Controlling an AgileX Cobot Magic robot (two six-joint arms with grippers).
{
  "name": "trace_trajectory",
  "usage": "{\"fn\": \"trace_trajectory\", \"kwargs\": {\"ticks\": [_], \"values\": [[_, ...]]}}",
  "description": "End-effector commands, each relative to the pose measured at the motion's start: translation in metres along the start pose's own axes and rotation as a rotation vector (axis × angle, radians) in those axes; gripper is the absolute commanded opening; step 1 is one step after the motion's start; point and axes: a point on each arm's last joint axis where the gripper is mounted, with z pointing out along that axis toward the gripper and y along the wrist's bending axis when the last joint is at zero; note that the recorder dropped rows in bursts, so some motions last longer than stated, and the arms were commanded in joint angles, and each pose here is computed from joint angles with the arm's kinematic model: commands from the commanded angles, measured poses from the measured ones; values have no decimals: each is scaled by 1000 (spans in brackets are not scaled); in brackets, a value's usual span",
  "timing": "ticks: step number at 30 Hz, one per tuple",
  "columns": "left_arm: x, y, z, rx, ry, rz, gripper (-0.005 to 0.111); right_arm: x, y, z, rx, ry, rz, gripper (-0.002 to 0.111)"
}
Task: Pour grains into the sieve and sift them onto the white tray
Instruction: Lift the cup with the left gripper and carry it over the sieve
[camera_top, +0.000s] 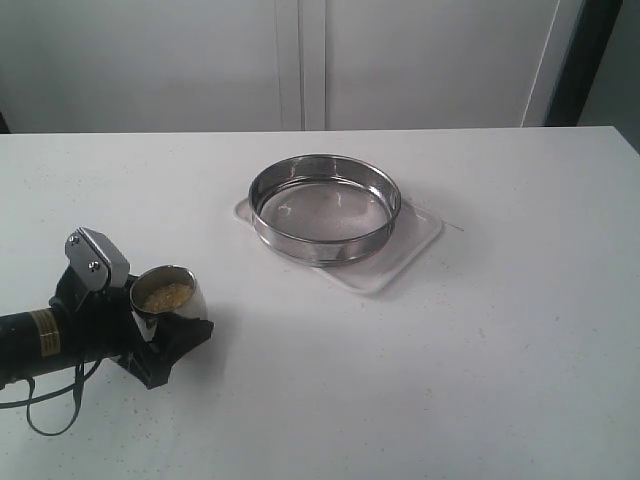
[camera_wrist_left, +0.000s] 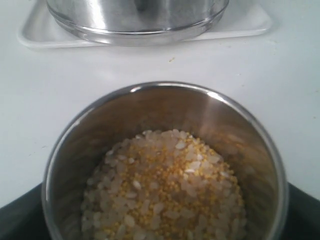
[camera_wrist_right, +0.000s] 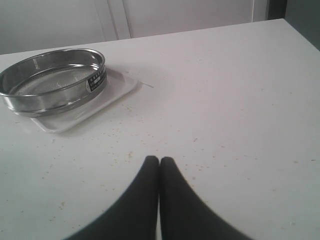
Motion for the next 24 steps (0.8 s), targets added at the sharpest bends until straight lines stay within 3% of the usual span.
{"fn": "trace_trajectory", "kwargs": {"ticks": [1,6,8,13,19,24], "values": [[-8,1,-2,-12,-29,-8,0,1,0,0,-2,-12,-4,0],[-35,3,-13,-49,-111,-59,0,1,0,0,-2,-12,-4,0],[-51,6,-20,-94,-169,-144,0,1,0,0,-2,-12,-4,0],[-67,8,-33,-166,-148,-129,0,1,0,0,-2,-12,-4,0],[-84,17,-46,-274,-49,-204,0,1,0,0,-2,-12,13,0],[-112,25,-48,-282,-59,-196,0,1,0,0,-2,-12,13,0]]}}
